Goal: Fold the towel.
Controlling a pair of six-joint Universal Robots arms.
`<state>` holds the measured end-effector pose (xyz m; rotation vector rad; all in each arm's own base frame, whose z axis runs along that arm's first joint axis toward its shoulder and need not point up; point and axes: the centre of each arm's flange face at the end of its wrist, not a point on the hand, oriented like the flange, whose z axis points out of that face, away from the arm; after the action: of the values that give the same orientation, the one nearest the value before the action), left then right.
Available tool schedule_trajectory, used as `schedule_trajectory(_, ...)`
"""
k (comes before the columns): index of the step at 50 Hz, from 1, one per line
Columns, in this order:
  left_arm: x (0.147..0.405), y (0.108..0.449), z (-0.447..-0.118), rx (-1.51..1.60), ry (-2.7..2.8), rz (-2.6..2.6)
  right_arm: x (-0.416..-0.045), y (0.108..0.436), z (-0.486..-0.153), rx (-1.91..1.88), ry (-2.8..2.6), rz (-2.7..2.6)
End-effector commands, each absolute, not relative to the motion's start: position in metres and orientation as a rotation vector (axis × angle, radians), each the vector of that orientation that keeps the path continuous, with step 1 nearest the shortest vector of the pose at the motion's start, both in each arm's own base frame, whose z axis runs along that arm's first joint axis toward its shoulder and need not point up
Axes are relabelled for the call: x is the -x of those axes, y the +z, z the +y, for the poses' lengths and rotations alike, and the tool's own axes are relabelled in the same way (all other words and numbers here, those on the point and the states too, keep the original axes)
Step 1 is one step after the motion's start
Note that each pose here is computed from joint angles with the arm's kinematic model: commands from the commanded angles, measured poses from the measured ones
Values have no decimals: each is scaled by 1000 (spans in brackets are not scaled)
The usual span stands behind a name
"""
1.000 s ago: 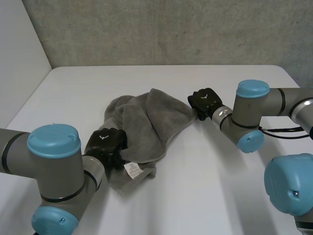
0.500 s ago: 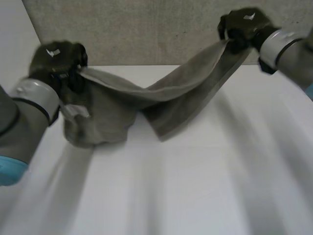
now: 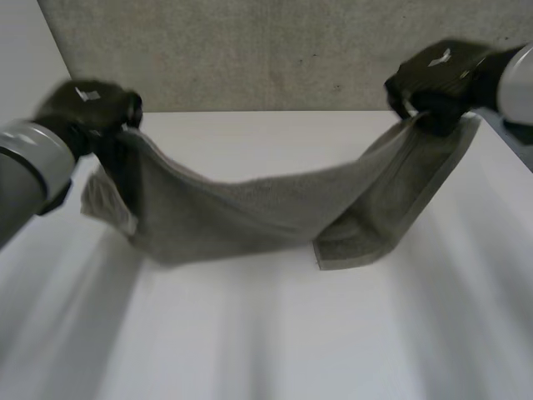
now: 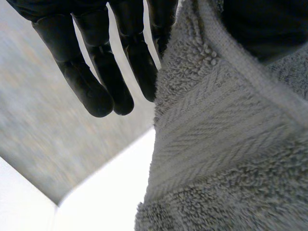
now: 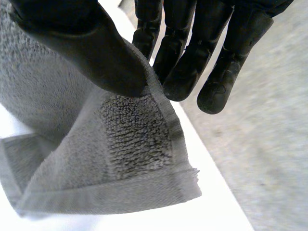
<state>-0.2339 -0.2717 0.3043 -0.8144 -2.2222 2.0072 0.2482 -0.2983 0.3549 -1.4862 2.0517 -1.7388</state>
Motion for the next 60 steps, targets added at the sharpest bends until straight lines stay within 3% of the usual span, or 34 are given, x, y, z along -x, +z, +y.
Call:
schedule_trajectory(1, 244, 237, -307, 999, 1821, -2392, -282, 276, -319, 1636, -1525, 2099)
schedule_trajectory(3, 249, 228, -320, 1040, 1820, -2394, -289, 251, -335, 1690, -1552, 2126)
schedule_trajectory(8, 261, 244, -359, 1005, 1977, -2305, -313, 253, -366, 1684, -1892, 2030)
schedule_trajectory(10, 268, 285, -375, 935, 2177, -2149, -321, 270, -378, 1622, -2113, 1937)
schedule_trajectory(11, 268, 285, -375, 935, 2178, -2148, -327, 301, -387, 1519, -2375, 1797)
schedule_trajectory(12, 270, 315, -383, 861, 2315, -2026, -331, 334, -390, 1394, -2615, 1628)
schedule_trajectory(13, 273, 347, -387, 764, 2454, -1864, -331, 335, -390, 1392, -2617, 1626)
schedule_trajectory(14, 273, 347, -387, 763, 2455, -1862, -334, 377, -385, 1211, -2850, 1402)
schedule_trajectory(15, 277, 381, -387, 650, 2583, -1662, -336, 414, -373, 1025, -3000, 1182)
schedule_trajectory(16, 273, 409, -387, 534, 2682, -1479, -336, 414, -373, 1023, -3001, 1180)
schedule_trajectory(17, 273, 410, -387, 533, 2683, -1477, -332, 444, -363, 852, -3079, 1002)
schedule_trajectory(18, 268, 440, -379, 431, 2757, -1290, -327, 463, -356, 729, -3092, 888)
schedule_trajectory(19, 266, 461, -371, 364, 2791, -1139, -327, 463, -356, 728, -3092, 887)
schedule_trajectory(22, 262, 480, -362, 297, 2807, -949, -322, 477, -348, 641, -3038, 826)
schedule_trajectory(25, 261, 478, -362, 296, 2807, -924, -323, 471, -351, 665, -2990, 896)
schedule_trajectory(33, 251, 420, -390, 387, 2746, -1143, -336, 415, -366, 908, -2758, 1226)
schedule_trajectory(35, 244, 383, -402, 409, 2694, -1288, -338, 402, -369, 953, -2701, 1288)
schedule_trajectory(36, 244, 383, -402, 409, 2694, -1288, -340, 389, -371, 995, -2640, 1356)
schedule_trajectory(38, 246, 337, -411, 461, 2603, -1428, -342, 375, -373, 1036, -2576, 1420)
schedule_trajectory(39, 246, 337, -411, 461, 2603, -1429, -342, 375, -373, 1036, -2576, 1420)
schedule_trajectory(41, 248, 291, -415, 511, 2502, -1559, -346, 329, -381, 1122, -2399, 1610)
schedule_trajectory(42, 248, 290, -415, 511, 2502, -1560, -346, 329, -381, 1122, -2398, 1611)
schedule_trajectory(44, 243, 244, -419, 545, 2410, -1692, -348, 279, -385, 1203, -2203, 1786)
schedule_trajectory(47, 242, 221, -419, 569, 2366, -1752, -348, 254, -385, 1236, -2107, 1862)
schedule_trajectory(48, 242, 198, -417, 595, 2315, -1816, -348, 229, -385, 1263, -2015, 1931)
schedule_trajectory(49, 242, 197, -417, 596, 2315, -1816, -347, 206, -383, 1287, -1931, 1993)
schedule_trajectory(50, 242, 175, -414, 626, 2266, -1881, -347, 206, -383, 1288, -1930, 1993)
schedule_trajectory(51, 242, 175, -414, 626, 2266, -1881, -346, 184, -380, 1315, -1855, 2043)
schedule_trajectory(52, 241, 151, -409, 664, 2211, -1952, -344, 167, -376, 1334, -1788, 2086)
schedule_trajectory(53, 240, 128, -404, 715, 2161, -2022, -344, 166, -376, 1334, -1787, 2086)
schedule_trajectory(55, 238, 115, -400, 755, 2134, -2065, -337, 151, -372, 1343, -1704, 2144)
schedule_trajectory(58, 233, 100, -393, 836, 2097, -2138, -331, 154, -374, 1318, -1702, 2166)
schedule_trajectory(60, 225, 95, -392, 863, 2087, -2178, -320, 178, -378, 1263, -1751, 2177)
